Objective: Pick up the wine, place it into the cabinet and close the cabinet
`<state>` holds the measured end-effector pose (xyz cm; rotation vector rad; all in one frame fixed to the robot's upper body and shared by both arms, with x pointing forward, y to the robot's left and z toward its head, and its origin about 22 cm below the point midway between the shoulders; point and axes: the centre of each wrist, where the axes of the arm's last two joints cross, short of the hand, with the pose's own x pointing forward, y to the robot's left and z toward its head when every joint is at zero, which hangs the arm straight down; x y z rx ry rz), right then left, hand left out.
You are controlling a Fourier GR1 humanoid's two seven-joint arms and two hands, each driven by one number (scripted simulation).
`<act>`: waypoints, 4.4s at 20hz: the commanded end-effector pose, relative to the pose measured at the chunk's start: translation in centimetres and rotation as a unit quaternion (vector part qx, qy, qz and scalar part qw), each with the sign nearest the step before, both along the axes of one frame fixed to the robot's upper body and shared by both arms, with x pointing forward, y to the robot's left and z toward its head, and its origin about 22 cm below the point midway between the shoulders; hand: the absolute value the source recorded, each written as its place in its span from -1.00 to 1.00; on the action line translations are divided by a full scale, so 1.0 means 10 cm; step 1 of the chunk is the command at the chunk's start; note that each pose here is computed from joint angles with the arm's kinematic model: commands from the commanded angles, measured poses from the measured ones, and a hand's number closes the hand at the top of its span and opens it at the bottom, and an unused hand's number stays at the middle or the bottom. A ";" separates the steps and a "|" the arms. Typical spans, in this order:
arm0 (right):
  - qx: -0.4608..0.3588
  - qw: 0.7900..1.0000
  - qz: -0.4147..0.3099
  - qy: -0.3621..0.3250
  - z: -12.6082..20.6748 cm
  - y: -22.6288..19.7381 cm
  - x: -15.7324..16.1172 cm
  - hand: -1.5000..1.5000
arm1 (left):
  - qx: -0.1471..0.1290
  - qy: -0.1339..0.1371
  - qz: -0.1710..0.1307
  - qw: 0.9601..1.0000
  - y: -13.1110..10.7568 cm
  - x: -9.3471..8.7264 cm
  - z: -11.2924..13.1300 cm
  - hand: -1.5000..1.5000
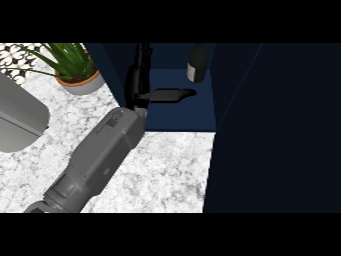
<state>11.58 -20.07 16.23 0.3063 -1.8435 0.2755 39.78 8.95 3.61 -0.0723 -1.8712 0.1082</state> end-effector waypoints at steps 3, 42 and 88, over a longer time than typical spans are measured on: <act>0.011 0.999 -0.001 -0.032 0.32 -0.15 -0.34 -1.00 | -0.020 -0.007 -0.019 1.000 0.08 -0.36 -0.08 -1.00; -0.060 0.962 0.267 0.004 0.31 0.57 -0.41 1.00 | -0.043 -0.031 0.000 0.999 1.34 -2.49 0.09 -1.00; -0.096 0.900 0.377 0.199 0.89 2.44 2.27 1.00 | -0.054 -0.063 -0.029 0.996 2.88 -2.47 0.65 -1.00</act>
